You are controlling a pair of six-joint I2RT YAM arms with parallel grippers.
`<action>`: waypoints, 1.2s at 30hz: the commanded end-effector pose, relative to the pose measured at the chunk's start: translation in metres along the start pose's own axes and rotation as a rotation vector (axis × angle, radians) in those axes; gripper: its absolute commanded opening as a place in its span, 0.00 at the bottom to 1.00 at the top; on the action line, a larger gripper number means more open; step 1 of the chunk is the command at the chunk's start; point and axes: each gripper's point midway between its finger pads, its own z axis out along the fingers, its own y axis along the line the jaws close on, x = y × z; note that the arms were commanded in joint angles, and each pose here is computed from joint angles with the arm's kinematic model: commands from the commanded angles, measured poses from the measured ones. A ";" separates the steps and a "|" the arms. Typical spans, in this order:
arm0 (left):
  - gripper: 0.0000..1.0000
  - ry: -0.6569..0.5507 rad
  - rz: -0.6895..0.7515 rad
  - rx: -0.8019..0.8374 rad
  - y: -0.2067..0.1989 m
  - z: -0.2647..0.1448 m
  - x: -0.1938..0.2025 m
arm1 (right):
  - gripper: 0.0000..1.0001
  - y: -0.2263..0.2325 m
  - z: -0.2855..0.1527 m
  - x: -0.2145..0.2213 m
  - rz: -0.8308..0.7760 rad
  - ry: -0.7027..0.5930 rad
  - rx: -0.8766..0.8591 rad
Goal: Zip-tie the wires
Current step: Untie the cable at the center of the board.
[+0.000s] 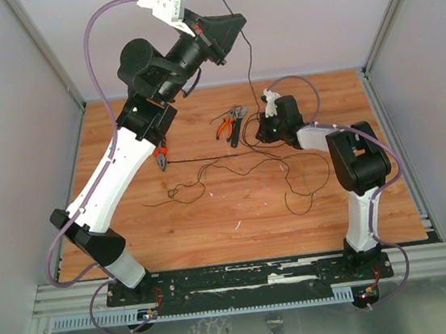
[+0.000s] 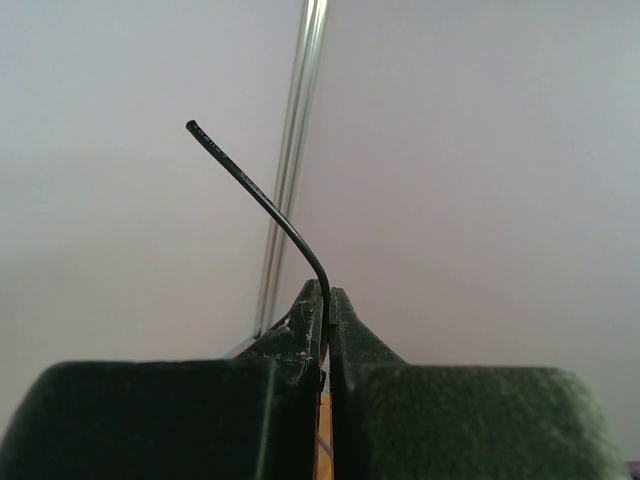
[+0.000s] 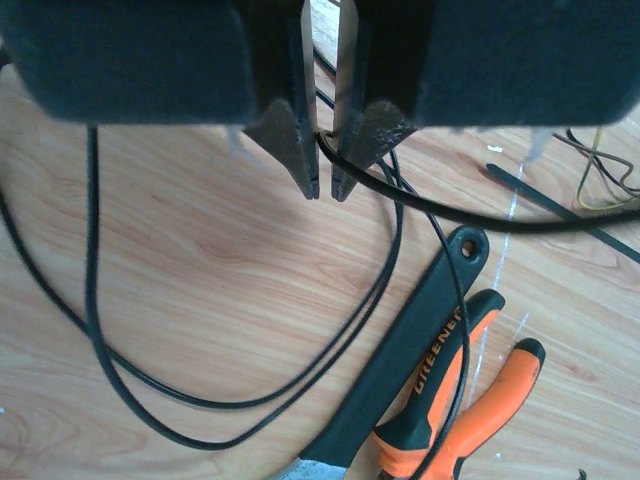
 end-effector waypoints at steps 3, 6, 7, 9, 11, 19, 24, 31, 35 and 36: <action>0.00 -0.058 0.051 -0.049 0.006 -0.021 -0.038 | 0.00 -0.010 -0.015 -0.038 -0.045 -0.056 0.077; 0.00 -0.059 0.050 -0.105 0.022 -0.035 -0.039 | 0.00 -0.019 -0.035 -0.081 -0.065 -0.113 0.137; 0.00 -0.063 0.045 -0.122 0.028 -0.041 -0.041 | 0.00 -0.022 -0.042 -0.097 -0.079 -0.130 0.166; 0.00 -0.072 0.041 -0.150 0.038 -0.054 -0.044 | 0.00 -0.032 -0.058 -0.127 -0.120 -0.141 0.242; 0.00 -0.075 0.047 -0.189 0.050 -0.068 -0.045 | 0.00 -0.043 -0.076 -0.156 -0.177 -0.149 0.348; 0.00 -0.079 0.058 -0.342 0.088 -0.118 -0.034 | 0.00 -0.063 -0.167 -0.265 -0.346 -0.268 0.669; 0.00 -0.064 0.060 -0.442 0.110 -0.141 -0.021 | 0.03 -0.064 -0.200 -0.278 -0.386 -0.298 0.742; 0.00 -0.066 0.078 -0.643 0.147 -0.197 -0.021 | 0.05 -0.092 -0.213 -0.258 -0.336 -0.300 0.800; 0.00 -0.086 0.095 -0.766 0.170 -0.236 -0.029 | 0.12 -0.109 -0.235 -0.255 -0.292 -0.359 0.850; 0.00 -0.086 0.094 -0.782 0.172 -0.243 -0.030 | 0.13 -0.112 -0.243 -0.257 -0.280 -0.385 0.864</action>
